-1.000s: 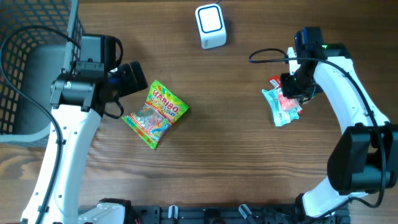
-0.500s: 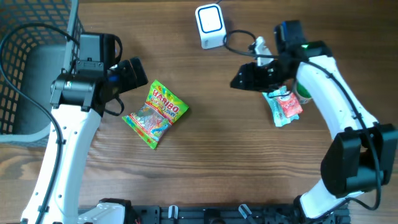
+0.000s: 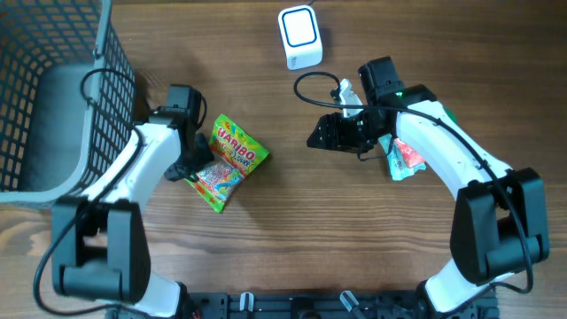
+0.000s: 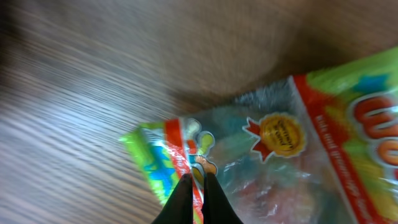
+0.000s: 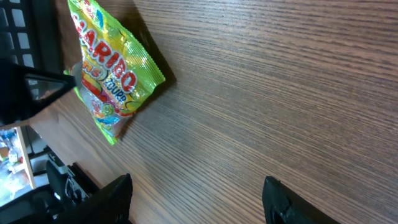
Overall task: Scan the item barcode
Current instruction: 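Reach both grippers toward the green Haribo bag at centre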
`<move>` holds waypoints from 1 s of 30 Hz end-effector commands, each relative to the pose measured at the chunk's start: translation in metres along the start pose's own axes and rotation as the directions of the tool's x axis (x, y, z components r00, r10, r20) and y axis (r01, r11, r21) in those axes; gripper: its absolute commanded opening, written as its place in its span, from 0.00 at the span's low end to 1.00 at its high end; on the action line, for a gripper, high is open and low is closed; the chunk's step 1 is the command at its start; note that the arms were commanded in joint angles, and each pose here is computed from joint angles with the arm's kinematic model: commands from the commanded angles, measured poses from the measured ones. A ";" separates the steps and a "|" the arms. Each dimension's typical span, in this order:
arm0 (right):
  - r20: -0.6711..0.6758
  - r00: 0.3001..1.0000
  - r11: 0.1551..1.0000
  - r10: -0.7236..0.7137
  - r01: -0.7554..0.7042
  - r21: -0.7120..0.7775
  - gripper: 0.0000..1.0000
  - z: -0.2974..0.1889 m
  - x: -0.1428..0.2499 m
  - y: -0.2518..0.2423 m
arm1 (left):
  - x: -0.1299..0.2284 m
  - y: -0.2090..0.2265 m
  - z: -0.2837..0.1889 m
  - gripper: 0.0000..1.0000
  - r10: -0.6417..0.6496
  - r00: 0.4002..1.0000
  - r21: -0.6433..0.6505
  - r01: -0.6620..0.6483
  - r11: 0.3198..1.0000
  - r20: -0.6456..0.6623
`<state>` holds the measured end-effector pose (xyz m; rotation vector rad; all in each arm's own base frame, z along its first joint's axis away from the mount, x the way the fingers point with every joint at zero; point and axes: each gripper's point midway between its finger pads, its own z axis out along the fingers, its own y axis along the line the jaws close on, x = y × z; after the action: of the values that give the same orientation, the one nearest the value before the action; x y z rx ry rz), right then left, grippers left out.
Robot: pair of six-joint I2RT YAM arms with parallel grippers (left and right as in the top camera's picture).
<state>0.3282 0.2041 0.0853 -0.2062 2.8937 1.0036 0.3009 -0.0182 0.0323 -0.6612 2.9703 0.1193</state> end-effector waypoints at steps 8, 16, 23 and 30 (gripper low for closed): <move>-0.015 1.000 1.000 0.012 -0.012 0.012 0.68 0.002 0.006 -0.001 | 0.112 -0.108 0.001 0.04 0.322 0.920 0.259 -0.263 0.929 -0.222; -0.161 0.979 0.992 0.122 -0.114 0.058 0.34 -0.001 0.046 -0.009 | 0.021 -0.120 -0.056 0.04 0.269 0.956 0.151 -0.285 0.946 0.117; -0.188 0.954 0.971 0.234 -0.222 0.082 0.09 0.059 0.092 -0.017 | 0.053 -0.136 0.001 0.04 0.332 0.942 0.133 -0.323 0.937 -0.047; 0.064 0.991 0.989 0.119 -0.124 0.081 0.09 0.083 0.046 -0.014 | 0.087 -0.104 0.017 0.04 0.417 0.884 0.019 -0.422 0.906 -0.210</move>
<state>0.2738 0.2412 0.0049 -0.0315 2.9619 0.9167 0.2731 -0.1511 0.0018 -0.1014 3.2494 0.1040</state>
